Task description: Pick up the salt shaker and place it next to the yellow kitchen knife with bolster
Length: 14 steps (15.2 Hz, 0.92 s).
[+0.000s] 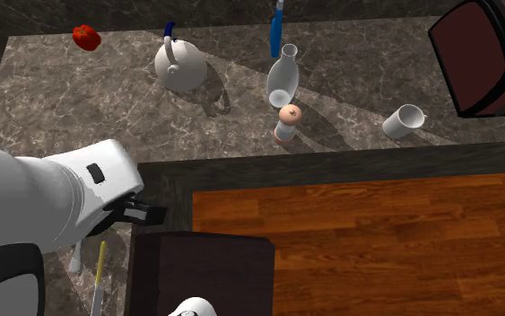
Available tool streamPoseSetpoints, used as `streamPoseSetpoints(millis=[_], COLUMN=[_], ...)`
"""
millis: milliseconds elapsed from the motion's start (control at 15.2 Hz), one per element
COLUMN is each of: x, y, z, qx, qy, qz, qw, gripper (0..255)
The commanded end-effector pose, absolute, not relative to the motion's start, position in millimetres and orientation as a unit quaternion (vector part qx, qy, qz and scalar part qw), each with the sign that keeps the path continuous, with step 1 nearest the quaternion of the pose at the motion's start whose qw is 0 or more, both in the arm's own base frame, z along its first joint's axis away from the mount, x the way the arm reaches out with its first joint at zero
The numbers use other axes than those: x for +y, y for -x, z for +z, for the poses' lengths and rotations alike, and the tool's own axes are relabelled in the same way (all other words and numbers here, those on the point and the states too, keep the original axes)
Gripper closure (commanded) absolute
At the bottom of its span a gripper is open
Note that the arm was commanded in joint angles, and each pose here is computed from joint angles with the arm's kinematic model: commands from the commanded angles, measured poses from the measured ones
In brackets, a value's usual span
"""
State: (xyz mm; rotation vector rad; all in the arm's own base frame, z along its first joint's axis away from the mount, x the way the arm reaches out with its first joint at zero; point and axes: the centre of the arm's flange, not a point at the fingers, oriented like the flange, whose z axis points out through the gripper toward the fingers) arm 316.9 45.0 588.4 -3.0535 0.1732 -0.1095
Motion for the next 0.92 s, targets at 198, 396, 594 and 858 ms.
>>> streamPoseSetpoints(millis=[198,396,594,858], x=[17.2,-10.8,-38.8,-76.4], y=[-343.8,-370.3,-396.7,-431.5], z=[576.3,564.0,551.4,534.2], qx=[0.060,0.064,0.068,0.073], qy=[0.997,0.996,0.996,0.995], qz=[-0.035,-0.033,-0.032,-0.031], qw=[0.044,0.048,0.051,0.056], gripper=[0,0,0,0])
